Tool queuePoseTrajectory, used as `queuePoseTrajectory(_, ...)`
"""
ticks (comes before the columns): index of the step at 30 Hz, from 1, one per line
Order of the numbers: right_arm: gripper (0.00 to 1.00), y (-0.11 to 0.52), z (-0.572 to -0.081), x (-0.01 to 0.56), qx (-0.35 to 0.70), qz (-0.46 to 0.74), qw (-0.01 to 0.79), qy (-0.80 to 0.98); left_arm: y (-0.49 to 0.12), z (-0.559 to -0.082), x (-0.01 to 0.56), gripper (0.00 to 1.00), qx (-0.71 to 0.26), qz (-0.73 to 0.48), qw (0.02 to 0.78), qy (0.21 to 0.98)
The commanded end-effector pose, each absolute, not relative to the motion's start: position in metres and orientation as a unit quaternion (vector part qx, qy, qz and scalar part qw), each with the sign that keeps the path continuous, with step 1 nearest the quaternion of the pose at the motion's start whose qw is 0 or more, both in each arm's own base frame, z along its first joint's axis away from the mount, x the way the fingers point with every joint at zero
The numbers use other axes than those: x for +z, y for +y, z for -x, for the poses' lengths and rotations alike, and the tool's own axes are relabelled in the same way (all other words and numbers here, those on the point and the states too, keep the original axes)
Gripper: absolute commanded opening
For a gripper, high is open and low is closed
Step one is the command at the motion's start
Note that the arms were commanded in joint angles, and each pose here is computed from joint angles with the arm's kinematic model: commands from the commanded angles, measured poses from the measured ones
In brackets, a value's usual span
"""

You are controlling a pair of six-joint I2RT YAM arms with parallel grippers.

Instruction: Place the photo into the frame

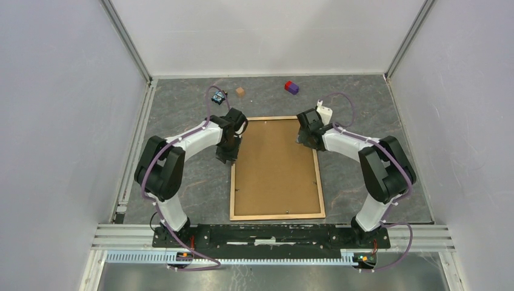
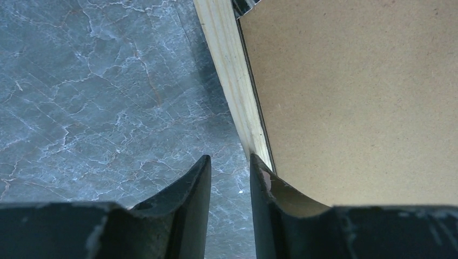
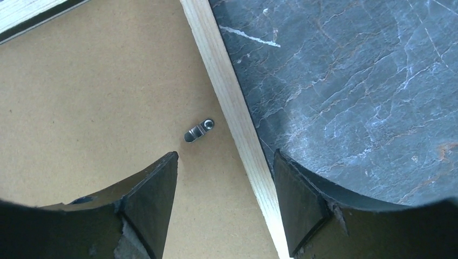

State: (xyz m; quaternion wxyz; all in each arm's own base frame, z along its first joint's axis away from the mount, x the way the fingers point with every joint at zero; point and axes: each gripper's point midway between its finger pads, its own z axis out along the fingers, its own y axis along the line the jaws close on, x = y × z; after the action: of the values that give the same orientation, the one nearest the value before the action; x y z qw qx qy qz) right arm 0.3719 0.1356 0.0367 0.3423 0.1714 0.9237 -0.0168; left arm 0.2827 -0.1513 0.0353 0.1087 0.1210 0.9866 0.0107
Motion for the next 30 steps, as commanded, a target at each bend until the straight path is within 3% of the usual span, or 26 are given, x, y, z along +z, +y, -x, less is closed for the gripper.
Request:
queuePoseTrajectory(1, 0.7, 0.131, -0.387, 0.047, -0.027, -0.211, 0.354, 0.911, -0.143, -0.285, 0.03, 0.38, 0.037, -0.141, 0.1, 0.984)
queuePoseTrajectory(18, 0.68, 0.121, -0.377, 0.014, -0.071, -0.205, 0.295, 0.93, -0.147, -0.283, 0.03, 0.37, 0.028, -0.138, 0.095, 0.986)
queuePoseTrajectory(30, 0.49, 0.129, -0.349, -0.002, -0.037, -0.15, 0.252, 0.955, -0.145, -0.284, 0.026, 0.33, 0.037, -0.136, 0.09, 0.986)
